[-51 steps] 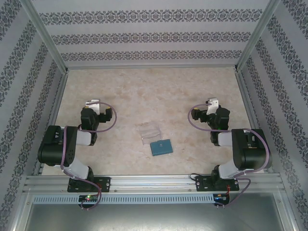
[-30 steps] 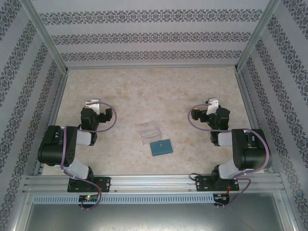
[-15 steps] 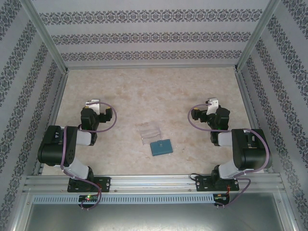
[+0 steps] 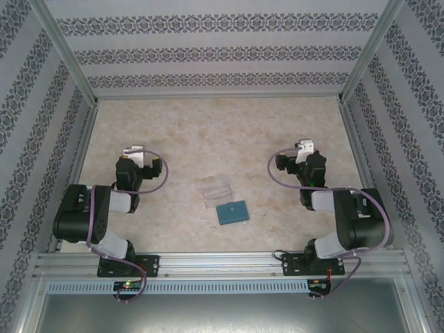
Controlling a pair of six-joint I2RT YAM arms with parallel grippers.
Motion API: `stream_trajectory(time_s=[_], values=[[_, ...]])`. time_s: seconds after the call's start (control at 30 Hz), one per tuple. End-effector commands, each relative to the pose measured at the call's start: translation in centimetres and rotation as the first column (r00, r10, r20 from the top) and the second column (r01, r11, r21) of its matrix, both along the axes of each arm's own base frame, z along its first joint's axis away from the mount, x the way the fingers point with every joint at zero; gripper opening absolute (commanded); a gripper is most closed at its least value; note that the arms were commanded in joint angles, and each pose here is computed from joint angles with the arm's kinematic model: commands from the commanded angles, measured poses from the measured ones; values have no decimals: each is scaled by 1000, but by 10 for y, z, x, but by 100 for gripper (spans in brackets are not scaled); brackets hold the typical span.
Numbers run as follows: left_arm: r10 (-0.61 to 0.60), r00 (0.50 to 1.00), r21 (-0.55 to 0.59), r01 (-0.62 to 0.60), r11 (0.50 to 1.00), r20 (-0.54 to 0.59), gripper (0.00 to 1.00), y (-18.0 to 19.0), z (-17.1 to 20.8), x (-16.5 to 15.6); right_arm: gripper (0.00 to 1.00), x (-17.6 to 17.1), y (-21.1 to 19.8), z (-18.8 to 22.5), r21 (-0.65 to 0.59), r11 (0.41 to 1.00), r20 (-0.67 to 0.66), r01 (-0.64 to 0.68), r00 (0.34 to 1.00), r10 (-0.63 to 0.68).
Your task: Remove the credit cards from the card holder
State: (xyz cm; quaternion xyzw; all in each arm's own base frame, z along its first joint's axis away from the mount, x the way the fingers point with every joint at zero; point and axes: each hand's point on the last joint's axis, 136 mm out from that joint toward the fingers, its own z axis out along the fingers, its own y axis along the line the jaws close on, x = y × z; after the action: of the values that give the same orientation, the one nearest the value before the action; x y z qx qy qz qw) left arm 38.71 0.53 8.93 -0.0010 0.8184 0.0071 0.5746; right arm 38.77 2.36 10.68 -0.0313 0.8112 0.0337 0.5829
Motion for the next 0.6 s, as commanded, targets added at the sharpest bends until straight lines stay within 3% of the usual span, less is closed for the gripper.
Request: stream_trajectory(time_s=[0.0, 0.17, 0.37, 0.57], values=[[30, 999, 8, -30, 1000, 43, 100, 4, 26, 2, 98, 2, -7, 24, -28, 999, 28, 45, 999, -44], [144, 989, 2, -144, 990, 8, 100, 20, 46, 0, 98, -4, -2, 35, -13, 997, -76, 74, 994, -75], [259, 961, -73, -266, 961, -94, 100, 33, 68, -6, 97, -17, 30, 47, 61, 998, -181, 16, 984, -5], [296, 933, -155, -330, 931, -204, 100, 32, 85, -24, 91, -33, 61, 46, 181, 983, -358, 28, 933, 39]])
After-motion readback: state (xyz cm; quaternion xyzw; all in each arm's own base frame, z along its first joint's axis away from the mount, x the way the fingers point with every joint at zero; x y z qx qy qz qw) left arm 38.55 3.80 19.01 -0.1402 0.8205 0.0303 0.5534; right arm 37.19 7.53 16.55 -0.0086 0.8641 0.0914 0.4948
